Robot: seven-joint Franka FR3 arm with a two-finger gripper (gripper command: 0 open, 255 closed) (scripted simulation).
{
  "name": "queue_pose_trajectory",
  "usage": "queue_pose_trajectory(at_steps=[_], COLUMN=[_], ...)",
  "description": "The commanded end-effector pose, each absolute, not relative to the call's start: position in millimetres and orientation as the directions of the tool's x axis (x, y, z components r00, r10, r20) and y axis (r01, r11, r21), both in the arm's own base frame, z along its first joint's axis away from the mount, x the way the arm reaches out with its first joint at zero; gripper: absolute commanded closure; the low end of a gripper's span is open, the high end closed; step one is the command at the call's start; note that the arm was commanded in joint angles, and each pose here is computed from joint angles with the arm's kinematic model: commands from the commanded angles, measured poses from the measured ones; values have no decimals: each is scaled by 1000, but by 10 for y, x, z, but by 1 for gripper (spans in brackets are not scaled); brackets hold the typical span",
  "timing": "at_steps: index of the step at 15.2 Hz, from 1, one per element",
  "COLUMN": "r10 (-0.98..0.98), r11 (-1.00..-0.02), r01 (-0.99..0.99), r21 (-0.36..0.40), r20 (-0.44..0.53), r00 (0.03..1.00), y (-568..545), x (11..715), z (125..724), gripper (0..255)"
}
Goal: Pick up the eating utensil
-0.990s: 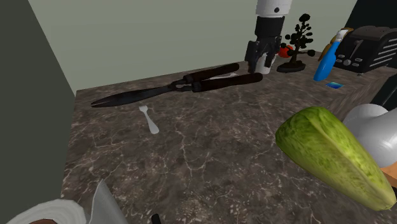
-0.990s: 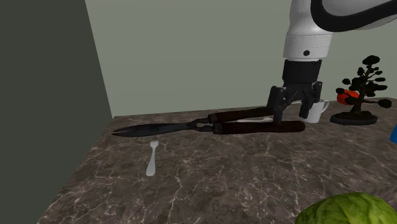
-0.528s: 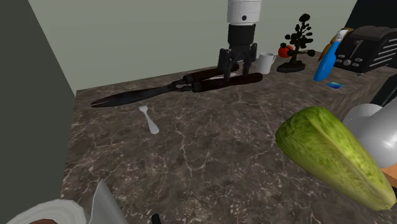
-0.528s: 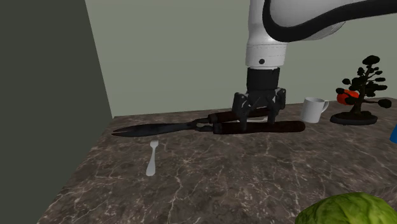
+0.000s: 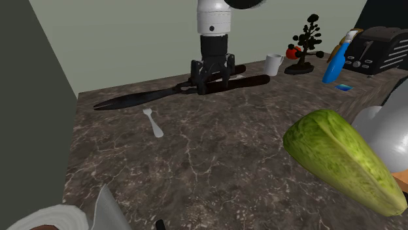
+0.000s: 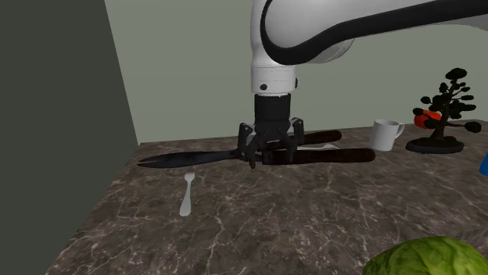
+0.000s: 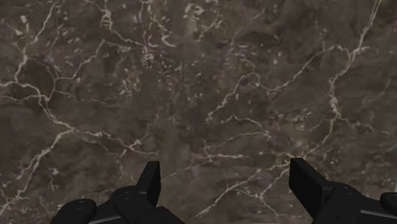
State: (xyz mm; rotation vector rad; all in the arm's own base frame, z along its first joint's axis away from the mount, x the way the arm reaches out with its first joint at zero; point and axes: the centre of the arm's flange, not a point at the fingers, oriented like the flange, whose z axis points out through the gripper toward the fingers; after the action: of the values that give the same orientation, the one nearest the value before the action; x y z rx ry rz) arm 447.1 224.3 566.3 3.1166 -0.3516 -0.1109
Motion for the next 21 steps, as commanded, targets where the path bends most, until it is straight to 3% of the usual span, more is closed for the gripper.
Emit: queue_pose_trajectory(at_steps=[1, 15, 21], r10=[-230, -264, -264], r11=[-973, -962, -962], r01=[-230, -270, -270], r21=[5, -26, -26], r20=[-80, -145, -145], r00=[970, 954, 954], y=[2445, 3928, 3928], x=[4618, 5621, 5621], z=[5625, 5275, 4958], gripper=[0, 0, 0])
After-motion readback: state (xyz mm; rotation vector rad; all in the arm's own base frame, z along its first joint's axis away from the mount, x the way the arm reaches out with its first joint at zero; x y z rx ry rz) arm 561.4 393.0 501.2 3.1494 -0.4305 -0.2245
